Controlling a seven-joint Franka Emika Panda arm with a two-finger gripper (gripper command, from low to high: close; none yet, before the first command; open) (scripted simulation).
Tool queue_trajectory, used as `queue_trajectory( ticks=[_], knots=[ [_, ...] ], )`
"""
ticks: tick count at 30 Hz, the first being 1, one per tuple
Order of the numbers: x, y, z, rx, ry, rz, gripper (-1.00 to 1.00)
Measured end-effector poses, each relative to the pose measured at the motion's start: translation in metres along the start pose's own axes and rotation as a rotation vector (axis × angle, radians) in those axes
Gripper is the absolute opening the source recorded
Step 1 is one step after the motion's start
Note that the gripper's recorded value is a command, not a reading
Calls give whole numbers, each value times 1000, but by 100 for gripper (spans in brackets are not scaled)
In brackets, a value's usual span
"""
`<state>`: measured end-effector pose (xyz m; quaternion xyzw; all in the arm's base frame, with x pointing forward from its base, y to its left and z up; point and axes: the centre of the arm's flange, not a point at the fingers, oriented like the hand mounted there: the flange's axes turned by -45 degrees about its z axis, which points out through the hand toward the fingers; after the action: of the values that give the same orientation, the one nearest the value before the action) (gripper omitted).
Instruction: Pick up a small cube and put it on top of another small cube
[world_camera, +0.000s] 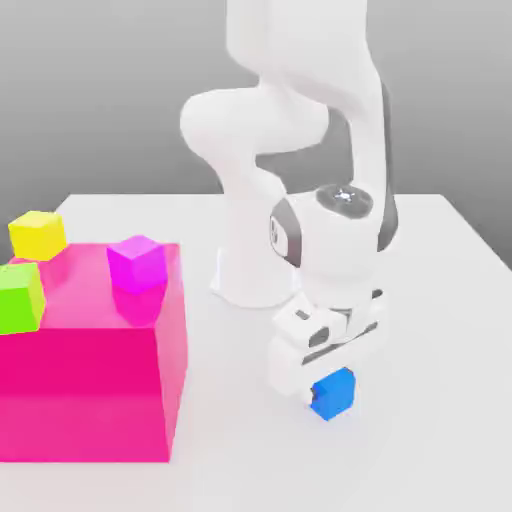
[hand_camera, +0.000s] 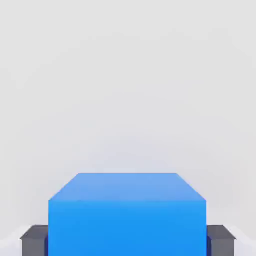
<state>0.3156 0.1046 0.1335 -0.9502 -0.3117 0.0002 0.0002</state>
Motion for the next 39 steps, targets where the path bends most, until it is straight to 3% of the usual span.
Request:
queue_trajectory(
  ticks=[11,21,32,36,37,39],
  knots=[
    [0,1,-59,-1,0,6,-100],
    [-17,120,-170,4,2,607,-100],
    [-129,206,-313,6,3,1320,-100],
    [-140,209,-277,5,3,1375,-100],
    [-141,208,-267,5,3,1377,100],
    [-141,208,-267,5,3,1377,100]
  ],
)
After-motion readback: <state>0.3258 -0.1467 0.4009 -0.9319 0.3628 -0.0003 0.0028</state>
